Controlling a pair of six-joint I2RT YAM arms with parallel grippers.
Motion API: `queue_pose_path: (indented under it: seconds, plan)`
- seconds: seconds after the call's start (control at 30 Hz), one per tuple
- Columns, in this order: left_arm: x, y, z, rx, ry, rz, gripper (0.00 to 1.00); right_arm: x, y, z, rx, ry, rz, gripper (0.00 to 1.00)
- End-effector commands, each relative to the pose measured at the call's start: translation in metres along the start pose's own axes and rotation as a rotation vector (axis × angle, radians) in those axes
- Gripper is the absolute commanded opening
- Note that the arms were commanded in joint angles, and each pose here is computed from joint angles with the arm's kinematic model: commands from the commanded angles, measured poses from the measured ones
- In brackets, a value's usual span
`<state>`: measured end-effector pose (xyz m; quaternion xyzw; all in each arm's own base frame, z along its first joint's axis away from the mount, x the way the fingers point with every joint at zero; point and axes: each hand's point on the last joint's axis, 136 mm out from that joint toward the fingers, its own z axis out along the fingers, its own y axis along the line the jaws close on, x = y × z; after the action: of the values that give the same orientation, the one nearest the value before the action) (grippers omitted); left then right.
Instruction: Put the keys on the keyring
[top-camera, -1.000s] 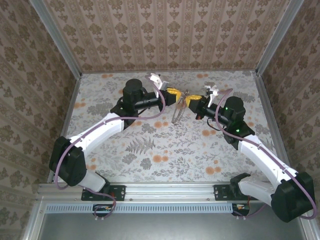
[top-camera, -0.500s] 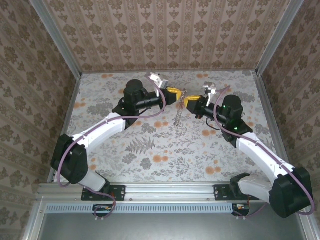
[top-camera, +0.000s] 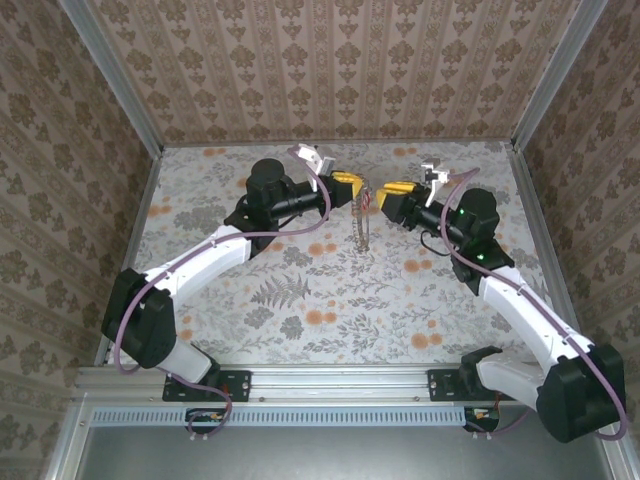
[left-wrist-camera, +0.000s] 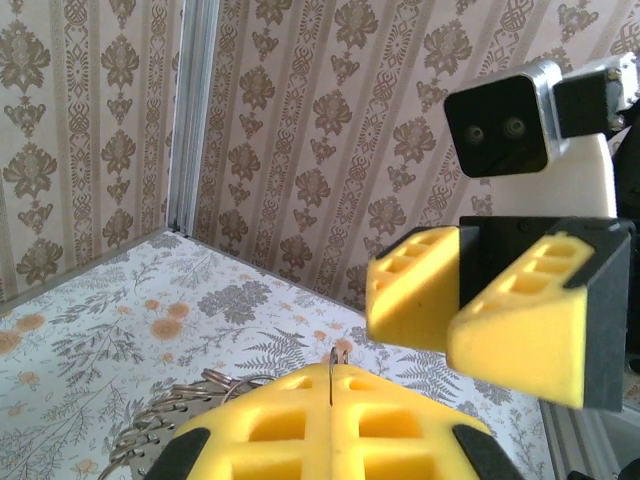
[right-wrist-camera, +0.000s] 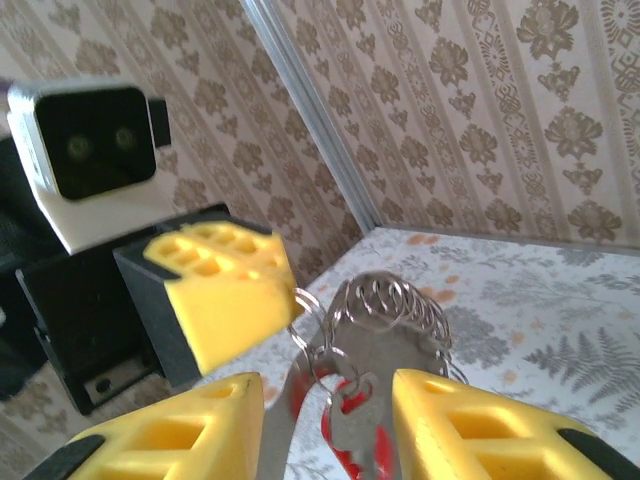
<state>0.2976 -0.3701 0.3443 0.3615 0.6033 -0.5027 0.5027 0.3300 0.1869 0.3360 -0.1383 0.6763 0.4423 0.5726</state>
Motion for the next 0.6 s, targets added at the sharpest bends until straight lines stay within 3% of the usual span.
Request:
queue_pose_path:
  seconds: [0.0, 0.2, 0.57]
  plan:
    - [-0.012, 0.000, -0.002, 0.001, -0.048, 0.022, 0.00, -0.028, 0.017, 0.006, -0.101, -0.068, 0.023, 0.43]
    - [-0.012, -0.001, -0.003, 0.003, -0.048, 0.021, 0.00, -0.033, 0.019, 0.020, -0.169, -0.065, 0.062, 0.48]
    - [-0.013, -0.002, -0.003, 0.005, -0.050, 0.024, 0.00, -0.020, 0.014, 0.031, -0.228, -0.021, 0.099, 0.44]
